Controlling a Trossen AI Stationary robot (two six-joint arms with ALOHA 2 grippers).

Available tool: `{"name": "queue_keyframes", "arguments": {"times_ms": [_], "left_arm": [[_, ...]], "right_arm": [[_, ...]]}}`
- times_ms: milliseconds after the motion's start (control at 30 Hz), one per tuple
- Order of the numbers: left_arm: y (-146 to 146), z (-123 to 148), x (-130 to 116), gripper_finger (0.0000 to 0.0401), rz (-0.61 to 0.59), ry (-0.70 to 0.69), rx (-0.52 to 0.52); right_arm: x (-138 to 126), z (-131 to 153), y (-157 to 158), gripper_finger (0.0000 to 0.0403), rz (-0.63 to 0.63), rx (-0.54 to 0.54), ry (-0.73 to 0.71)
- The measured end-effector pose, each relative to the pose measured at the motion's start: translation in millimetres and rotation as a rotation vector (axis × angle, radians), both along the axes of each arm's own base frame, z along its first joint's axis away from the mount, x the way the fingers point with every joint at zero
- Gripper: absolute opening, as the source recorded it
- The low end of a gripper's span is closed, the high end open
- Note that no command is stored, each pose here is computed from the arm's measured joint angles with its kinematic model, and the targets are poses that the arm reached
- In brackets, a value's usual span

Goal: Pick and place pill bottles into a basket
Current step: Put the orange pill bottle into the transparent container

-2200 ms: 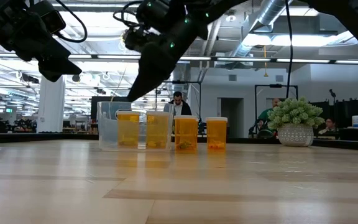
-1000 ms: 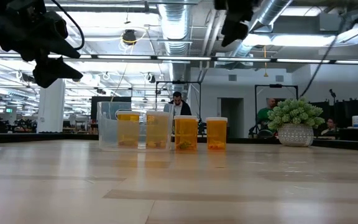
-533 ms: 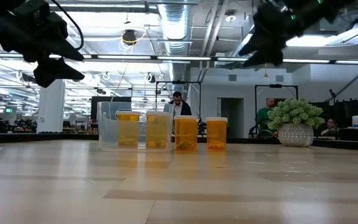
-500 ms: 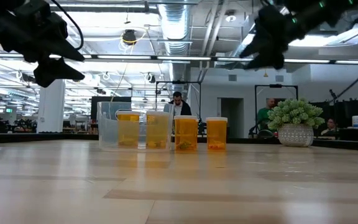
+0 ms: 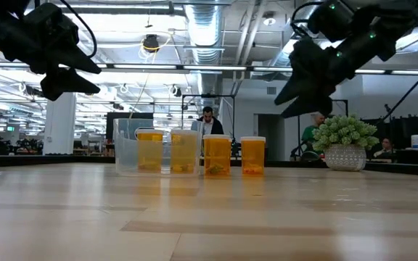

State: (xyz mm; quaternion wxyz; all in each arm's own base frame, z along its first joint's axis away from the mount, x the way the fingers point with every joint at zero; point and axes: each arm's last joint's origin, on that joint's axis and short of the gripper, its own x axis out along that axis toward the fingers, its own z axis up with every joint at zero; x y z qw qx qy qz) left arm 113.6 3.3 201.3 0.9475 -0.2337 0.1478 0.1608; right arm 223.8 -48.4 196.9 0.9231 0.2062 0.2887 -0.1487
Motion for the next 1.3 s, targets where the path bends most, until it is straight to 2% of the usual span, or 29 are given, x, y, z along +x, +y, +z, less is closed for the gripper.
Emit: {"name": "queue_keyframes", "arguments": {"times_ms": [200,300,667,1300], "left_arm": [[0,0,0,0.0247,-0.001,0.001,0.001],[0,0,0,0.0247,-0.001,0.001,0.0],[0,0,0,0.0247,-0.003,-0.001,-0.009],[0,0,0,0.0247,-0.003,-0.001,-0.011]], "right_arm": [[13,-18,11,0.026,0.045,-0.299,0.134],[21,-28,16,0.026,0.086,-0.385,0.171],[33,-67,16,0.026,0.086,-0.375,0.294],[47,-99,13,0.026,0.101,-0.397,0.313]]}}
